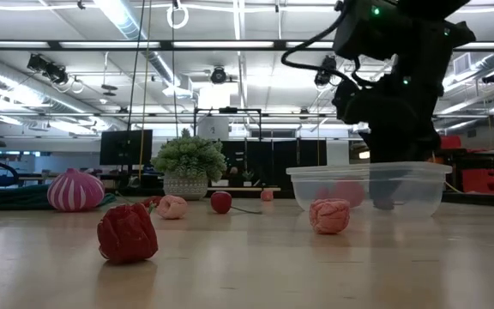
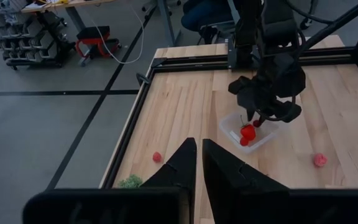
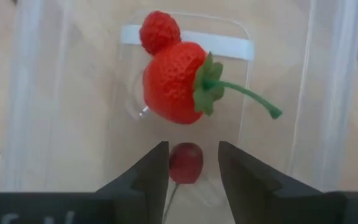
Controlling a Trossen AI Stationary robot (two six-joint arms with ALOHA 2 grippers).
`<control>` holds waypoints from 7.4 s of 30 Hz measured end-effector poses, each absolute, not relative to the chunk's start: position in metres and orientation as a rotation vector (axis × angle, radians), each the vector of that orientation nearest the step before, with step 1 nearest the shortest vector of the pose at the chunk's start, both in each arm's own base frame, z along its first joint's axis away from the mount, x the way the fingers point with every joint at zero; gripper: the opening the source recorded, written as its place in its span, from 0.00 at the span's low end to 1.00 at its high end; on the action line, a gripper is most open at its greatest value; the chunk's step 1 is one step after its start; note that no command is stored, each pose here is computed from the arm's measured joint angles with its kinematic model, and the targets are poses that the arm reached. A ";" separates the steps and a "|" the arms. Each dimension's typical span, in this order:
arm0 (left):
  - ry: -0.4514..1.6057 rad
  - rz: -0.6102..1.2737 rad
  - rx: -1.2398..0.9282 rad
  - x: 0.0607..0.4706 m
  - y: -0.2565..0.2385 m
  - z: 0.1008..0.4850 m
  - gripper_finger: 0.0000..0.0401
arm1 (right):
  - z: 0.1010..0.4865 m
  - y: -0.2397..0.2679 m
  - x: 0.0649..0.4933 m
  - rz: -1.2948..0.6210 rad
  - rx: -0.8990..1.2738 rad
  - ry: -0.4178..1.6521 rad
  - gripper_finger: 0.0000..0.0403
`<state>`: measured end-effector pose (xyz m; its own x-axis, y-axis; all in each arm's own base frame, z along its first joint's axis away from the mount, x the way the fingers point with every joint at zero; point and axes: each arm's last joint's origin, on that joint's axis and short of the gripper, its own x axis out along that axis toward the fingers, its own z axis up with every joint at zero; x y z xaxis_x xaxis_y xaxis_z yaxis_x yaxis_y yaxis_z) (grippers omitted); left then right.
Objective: Pick and placing Produce into tupperware
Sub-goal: Put the cherry into the container, then put the bottom peach into the container, then put the cherry into the transparent bin
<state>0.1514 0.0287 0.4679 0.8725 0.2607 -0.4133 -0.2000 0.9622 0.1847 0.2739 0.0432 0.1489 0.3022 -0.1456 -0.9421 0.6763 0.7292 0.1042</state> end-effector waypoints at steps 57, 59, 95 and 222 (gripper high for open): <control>0.469 0.239 0.137 0.151 0.029 0.466 0.09 | 0.127 0.153 0.351 -0.014 0.249 1.136 0.45; 0.470 0.240 0.137 0.151 0.029 0.466 0.09 | 0.128 0.152 0.350 -0.021 0.243 1.129 0.45; 0.469 0.239 0.138 0.151 0.029 0.466 0.09 | 0.231 0.122 0.302 -0.273 0.239 1.067 0.22; 0.826 0.290 -0.298 0.176 0.018 0.133 0.33 | 0.290 0.044 0.263 -0.670 0.264 0.521 0.34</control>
<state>0.1757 0.0185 0.1327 0.6437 0.1362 -0.7531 -0.3648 0.9196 -0.1455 0.2631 0.0443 0.2904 0.6630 -0.5206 -0.5380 0.6492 0.7577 0.0668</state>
